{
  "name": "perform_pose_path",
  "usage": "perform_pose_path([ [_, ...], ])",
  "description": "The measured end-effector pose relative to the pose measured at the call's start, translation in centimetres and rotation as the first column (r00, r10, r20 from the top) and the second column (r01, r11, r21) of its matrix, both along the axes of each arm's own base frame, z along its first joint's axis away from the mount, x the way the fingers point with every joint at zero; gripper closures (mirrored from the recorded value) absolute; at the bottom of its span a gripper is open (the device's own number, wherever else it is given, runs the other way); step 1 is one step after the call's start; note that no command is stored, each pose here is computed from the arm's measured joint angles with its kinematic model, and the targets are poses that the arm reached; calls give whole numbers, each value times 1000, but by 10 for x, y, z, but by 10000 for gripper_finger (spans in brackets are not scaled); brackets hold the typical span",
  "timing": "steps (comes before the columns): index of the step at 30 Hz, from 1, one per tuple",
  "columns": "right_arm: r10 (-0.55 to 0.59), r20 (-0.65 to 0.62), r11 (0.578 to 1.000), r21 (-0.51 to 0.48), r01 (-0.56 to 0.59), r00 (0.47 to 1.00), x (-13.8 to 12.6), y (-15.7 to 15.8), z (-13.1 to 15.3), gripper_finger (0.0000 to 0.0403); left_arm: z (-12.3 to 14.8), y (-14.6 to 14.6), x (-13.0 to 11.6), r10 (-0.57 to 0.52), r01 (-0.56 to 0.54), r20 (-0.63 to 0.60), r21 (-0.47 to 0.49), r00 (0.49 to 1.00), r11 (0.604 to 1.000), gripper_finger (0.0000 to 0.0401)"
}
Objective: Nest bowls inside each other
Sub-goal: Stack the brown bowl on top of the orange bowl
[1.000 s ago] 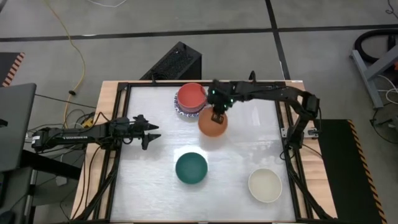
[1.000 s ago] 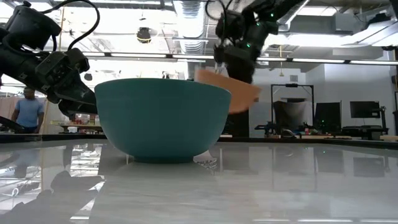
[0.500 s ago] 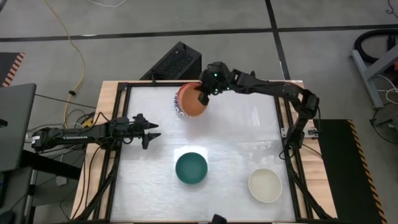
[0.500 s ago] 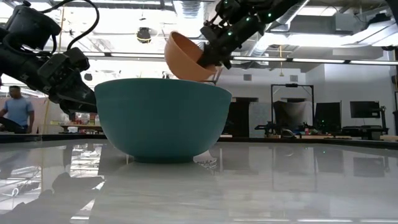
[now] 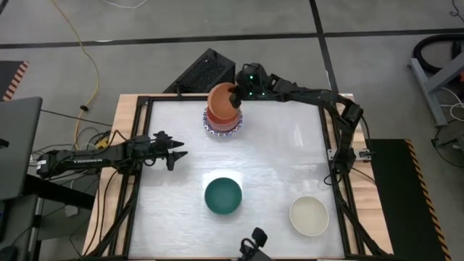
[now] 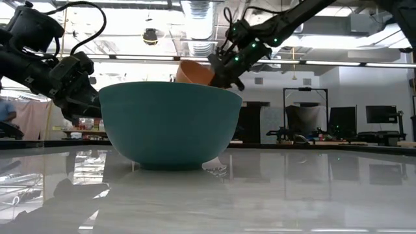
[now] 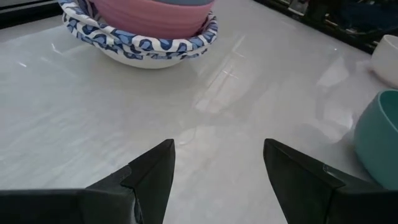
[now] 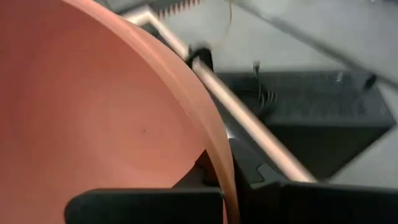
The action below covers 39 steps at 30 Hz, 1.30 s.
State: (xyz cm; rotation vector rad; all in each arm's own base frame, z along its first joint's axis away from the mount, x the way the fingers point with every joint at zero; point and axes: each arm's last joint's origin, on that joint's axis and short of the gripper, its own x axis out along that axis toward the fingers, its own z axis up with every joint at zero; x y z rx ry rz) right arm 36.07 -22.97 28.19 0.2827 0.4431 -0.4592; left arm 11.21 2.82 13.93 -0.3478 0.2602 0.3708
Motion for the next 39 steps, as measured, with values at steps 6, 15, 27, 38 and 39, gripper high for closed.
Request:
perform_pose_path([
  [6,9,-71,996,93,-3,997,-2,-5,-20,388,0,0,0,0,0,0,1,1000,1000,166],
  [15,82,-85,995,70,-76,993,1,-2,-22,333,0,0,0,-8,8,1,-1,1000,1000,166],
  [27,47,-22,996,74,-45,999,3,-7,-3,216,0,0,0,-11,11,0,4,1000,1000,166],
  [38,62,78,998,-32,-59,995,9,-11,27,237,0,0,0,-20,20,-10,30,1000,999,166],
  [39,66,90,997,-44,-62,994,9,-11,28,243,0,0,0,-21,21,-11,33,1000,999,166],
])
